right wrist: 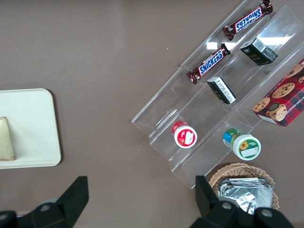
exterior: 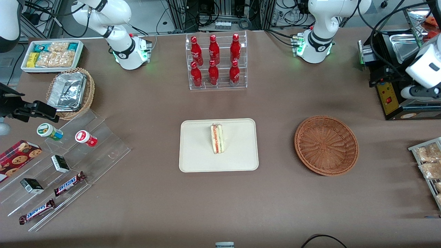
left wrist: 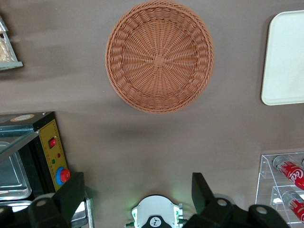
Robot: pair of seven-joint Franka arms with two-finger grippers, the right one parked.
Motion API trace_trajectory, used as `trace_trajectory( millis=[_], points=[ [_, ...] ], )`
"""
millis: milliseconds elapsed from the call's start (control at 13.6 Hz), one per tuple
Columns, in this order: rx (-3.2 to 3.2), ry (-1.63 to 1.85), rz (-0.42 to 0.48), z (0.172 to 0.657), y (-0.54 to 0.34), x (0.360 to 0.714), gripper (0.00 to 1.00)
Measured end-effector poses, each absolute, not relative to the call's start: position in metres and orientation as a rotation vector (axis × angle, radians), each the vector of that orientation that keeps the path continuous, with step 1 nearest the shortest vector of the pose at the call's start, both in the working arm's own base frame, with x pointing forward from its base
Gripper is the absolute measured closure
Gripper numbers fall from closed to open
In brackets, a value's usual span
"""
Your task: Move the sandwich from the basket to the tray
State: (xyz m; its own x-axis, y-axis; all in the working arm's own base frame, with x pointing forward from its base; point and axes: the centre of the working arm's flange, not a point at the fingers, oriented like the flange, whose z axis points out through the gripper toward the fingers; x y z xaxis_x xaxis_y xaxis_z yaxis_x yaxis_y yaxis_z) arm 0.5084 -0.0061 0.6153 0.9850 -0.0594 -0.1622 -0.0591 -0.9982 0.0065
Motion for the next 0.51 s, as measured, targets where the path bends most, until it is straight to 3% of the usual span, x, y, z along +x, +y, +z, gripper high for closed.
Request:
trace_trajectory(
  millis=[514],
  points=[
    [3.142, -0.146, -0.278, 0.631, -0.038, 0.506, 0.00]
  ],
)
